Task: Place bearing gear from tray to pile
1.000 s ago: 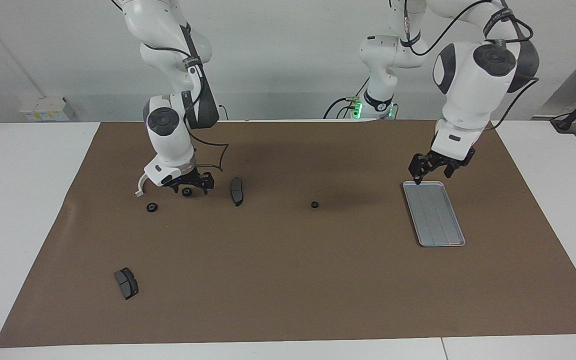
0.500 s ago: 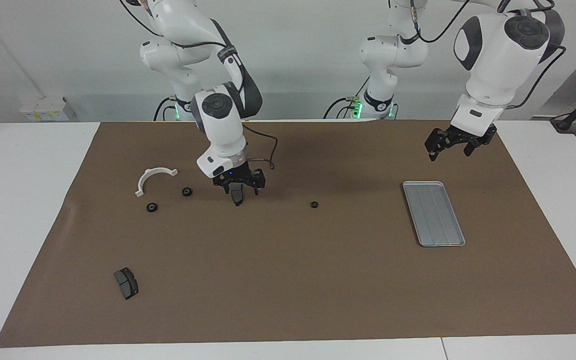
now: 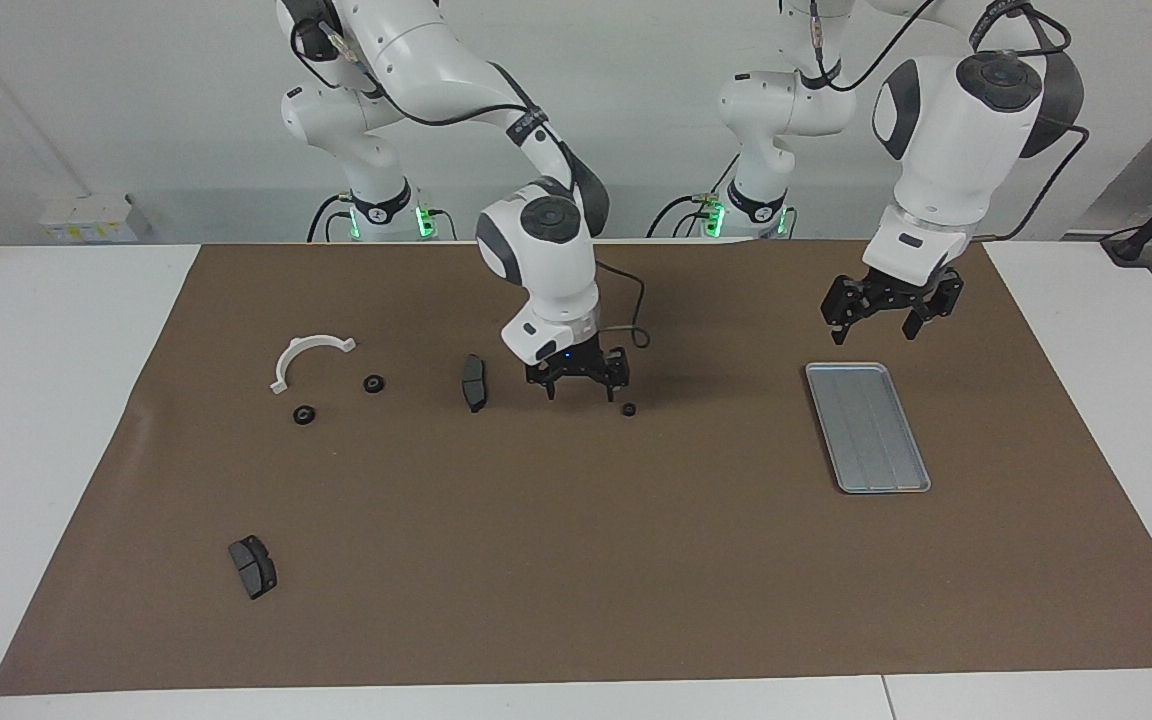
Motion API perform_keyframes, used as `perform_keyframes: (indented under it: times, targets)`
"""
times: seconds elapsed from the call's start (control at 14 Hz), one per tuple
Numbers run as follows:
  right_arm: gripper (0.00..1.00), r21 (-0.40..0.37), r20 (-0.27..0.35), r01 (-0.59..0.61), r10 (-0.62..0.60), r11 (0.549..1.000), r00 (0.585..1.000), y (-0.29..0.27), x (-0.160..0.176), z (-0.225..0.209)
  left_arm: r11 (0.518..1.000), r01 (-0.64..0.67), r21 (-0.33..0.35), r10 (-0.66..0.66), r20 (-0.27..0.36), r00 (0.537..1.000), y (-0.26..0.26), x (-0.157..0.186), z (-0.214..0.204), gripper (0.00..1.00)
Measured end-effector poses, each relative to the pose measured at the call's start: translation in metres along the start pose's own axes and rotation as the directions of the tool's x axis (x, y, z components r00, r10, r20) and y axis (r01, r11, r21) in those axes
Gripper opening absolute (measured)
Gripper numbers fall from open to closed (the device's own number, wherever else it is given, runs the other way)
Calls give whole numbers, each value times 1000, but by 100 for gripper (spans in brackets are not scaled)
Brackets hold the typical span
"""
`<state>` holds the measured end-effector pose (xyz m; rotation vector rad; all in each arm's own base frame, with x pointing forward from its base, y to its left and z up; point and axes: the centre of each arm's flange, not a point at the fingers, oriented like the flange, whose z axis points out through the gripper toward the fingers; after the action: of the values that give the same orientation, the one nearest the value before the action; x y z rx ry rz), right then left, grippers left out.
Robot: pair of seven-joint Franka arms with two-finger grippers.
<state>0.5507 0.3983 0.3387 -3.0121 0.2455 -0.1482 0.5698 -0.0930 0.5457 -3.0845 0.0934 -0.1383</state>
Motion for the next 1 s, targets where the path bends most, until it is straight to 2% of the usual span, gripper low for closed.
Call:
perform_keyframes:
  times: [0.29, 0.36, 0.5, 0.79, 1.0]
  targets:
    - [88, -15, 3, 40, -40, 999, 999, -33, -12, 31, 1000, -28, 0, 28, 3, 1000, 0, -3, 0, 100]
    - [88, -22, -1, 53, -53, 998, 999, -38, -15, 35, 1000, -26, -2, 26, 6, 1000, -1, -3, 0, 100]
    - [73, -26, -4, 64, -64, 998, 998, -43, -18, 38, 999, -5, -38, 6, 26, 1000, -3, -5, 1, 100]
    - [67, -30, 1, 78, -78, 997, 997, -47, -26, 42, 996, 45, -72, -40, 76, 996, -23, -13, -14, 100]
    - [64, -21, -3, 96, -96, 995, 995, -55, -36, 48, 996, 45, -76, -39, 77, 996, -25, -23, -34, 100]
